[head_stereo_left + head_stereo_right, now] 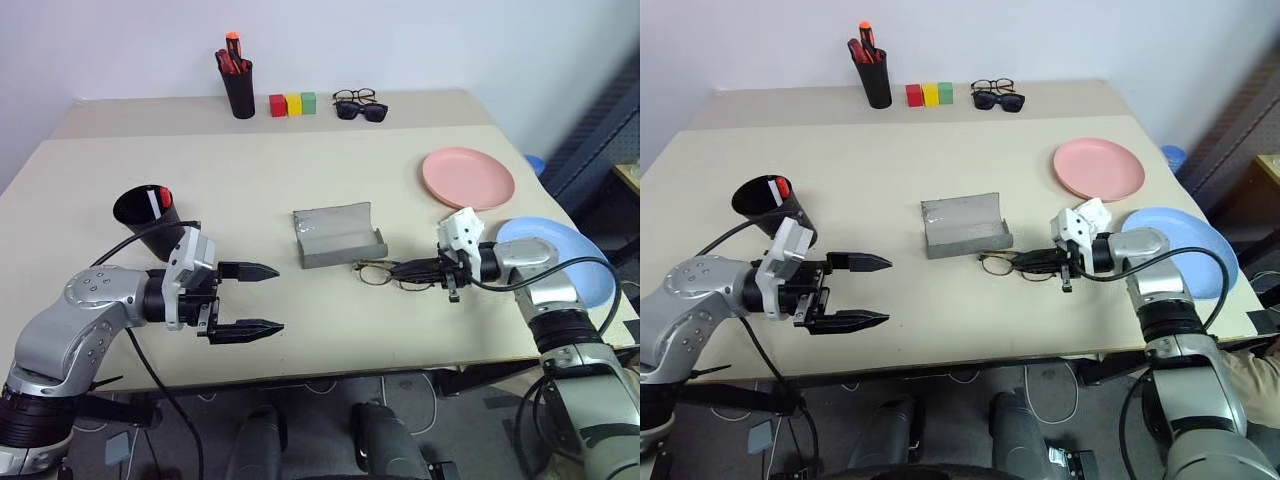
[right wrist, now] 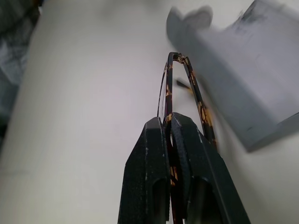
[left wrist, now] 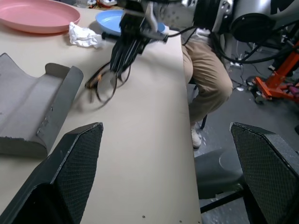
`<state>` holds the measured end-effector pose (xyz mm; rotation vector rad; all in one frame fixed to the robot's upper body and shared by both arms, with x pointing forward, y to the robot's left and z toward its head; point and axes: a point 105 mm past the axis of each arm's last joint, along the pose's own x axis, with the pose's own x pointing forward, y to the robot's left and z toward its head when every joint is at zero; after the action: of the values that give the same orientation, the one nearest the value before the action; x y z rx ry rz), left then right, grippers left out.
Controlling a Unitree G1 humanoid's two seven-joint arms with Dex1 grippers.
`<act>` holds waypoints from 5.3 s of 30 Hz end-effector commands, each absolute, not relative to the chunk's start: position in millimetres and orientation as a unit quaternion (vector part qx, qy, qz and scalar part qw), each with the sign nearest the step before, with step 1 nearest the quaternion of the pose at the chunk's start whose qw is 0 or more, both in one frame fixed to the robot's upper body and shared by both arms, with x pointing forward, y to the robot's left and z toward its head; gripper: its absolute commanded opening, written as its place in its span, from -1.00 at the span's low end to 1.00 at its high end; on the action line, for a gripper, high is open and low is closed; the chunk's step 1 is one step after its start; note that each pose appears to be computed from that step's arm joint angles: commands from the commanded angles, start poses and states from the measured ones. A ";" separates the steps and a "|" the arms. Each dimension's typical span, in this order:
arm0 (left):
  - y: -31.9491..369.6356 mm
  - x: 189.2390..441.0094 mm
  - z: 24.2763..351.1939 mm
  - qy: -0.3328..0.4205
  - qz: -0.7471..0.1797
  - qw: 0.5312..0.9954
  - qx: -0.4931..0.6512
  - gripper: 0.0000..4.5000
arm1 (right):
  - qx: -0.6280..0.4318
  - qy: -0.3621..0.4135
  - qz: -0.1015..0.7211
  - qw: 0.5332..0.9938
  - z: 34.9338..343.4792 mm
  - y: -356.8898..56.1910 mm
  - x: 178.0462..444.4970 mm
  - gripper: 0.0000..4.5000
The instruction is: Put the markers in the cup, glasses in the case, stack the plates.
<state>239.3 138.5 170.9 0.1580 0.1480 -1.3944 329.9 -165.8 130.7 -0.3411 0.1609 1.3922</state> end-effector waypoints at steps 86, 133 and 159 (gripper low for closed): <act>-23.0 328.5 192.9 -0.007 -0.684 0.703 0.193 -0.74 | -0.213 0.141 0.075 0.964 120.2 -339.6 289.6 1.00; -14.7 338.0 192.1 0.047 -0.573 0.810 0.117 1.00 | -0.329 0.011 0.118 0.937 208.9 -291.8 430.9 -0.96; -6.6 312.3 216.2 -0.047 -0.598 0.800 0.008 1.00 | -0.193 0.039 0.125 0.972 145.9 -305.1 393.9 0.93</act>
<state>316.0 -3.4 201.7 0.0246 -0.0537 -1.2477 392.0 -308.2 120.0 -0.4080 0.1673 0.2674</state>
